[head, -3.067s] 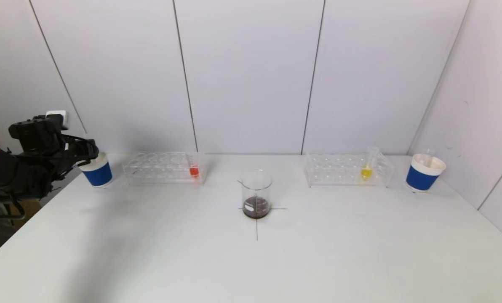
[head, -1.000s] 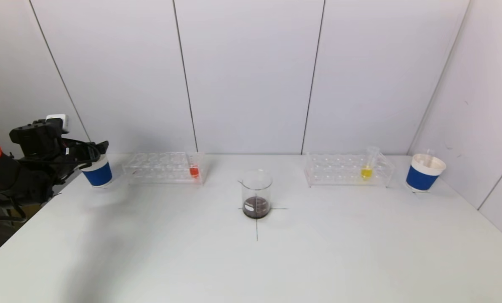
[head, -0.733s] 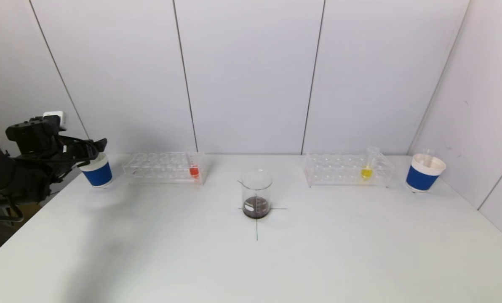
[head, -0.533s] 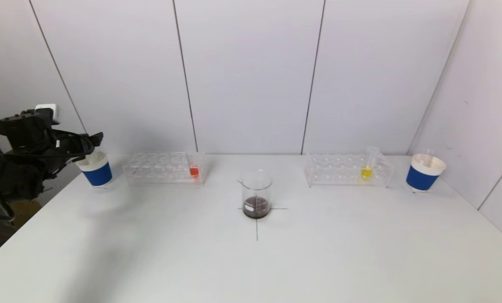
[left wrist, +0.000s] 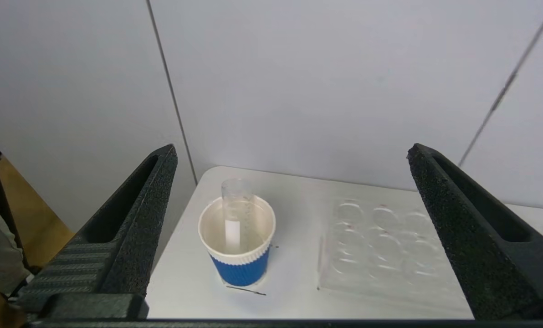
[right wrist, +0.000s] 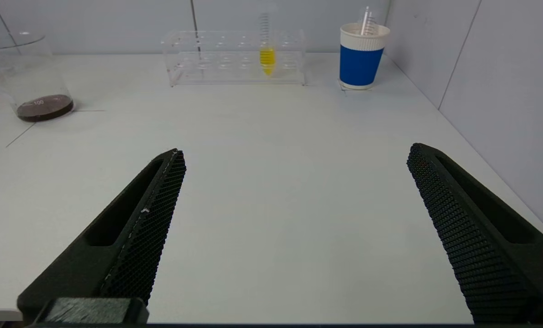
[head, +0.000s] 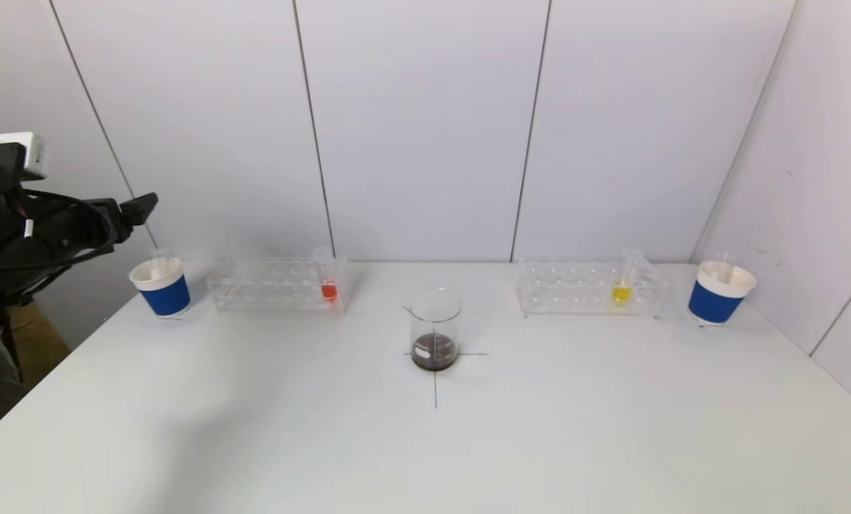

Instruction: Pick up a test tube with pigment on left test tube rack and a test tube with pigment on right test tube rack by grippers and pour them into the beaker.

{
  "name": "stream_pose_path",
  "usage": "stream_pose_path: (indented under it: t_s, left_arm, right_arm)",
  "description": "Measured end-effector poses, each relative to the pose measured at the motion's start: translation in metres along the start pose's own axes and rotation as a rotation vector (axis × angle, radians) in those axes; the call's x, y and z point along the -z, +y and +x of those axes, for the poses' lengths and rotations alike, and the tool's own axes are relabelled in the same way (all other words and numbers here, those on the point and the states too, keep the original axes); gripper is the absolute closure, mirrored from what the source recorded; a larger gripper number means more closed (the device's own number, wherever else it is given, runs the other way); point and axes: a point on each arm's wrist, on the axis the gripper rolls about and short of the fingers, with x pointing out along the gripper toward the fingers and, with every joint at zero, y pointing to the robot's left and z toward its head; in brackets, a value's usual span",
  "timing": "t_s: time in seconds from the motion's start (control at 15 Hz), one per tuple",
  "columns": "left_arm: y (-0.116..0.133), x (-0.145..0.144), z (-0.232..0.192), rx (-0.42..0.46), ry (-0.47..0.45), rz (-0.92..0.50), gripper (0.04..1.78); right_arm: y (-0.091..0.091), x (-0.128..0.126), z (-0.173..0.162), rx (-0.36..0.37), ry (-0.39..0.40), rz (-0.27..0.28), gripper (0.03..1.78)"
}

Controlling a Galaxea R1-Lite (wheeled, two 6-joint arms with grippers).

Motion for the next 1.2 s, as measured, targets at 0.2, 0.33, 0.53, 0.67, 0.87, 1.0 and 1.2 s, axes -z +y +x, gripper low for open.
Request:
stream_pose_path:
  t_s: [0.2,0.33,0.53,0.67,0.87,1.0,1.2]
  left_arm:
    - [-0.009,-0.019,-0.038,0.022,-0.040,-0.024,0.06]
    - [-0.014,-0.027,-0.066,0.048,-0.046,-0.028,0.06]
    - [-0.021,-0.031,-0.110,0.082,-0.034,-0.032,0.06]
    - [-0.027,-0.031,-0.141,0.106,-0.032,-0.033,0.06]
    - [-0.041,-0.028,-0.186,0.165,-0.036,-0.034,0.06]
    - [-0.045,-0.023,-0.216,0.193,-0.023,-0.035,0.06]
    - [-0.043,-0.010,-0.259,0.204,0.003,-0.032,0.06]
  right_arm:
    - [0.000,0.000,0.000,0.000,0.000,0.000,0.04]
    - [0.000,0.000,0.000,0.000,0.000,0.000,0.04]
    - [0.000,0.000,0.000,0.000,0.000,0.000,0.04]
    - [0.000,0.000,0.000,0.000,0.000,0.000,0.04]
    - [0.000,0.000,0.000,0.000,0.000,0.000,0.04]
    - [0.000,0.000,0.000,0.000,0.000,0.000,0.04]
    - [0.000,0.000,0.000,0.000,0.000,0.000,0.04]
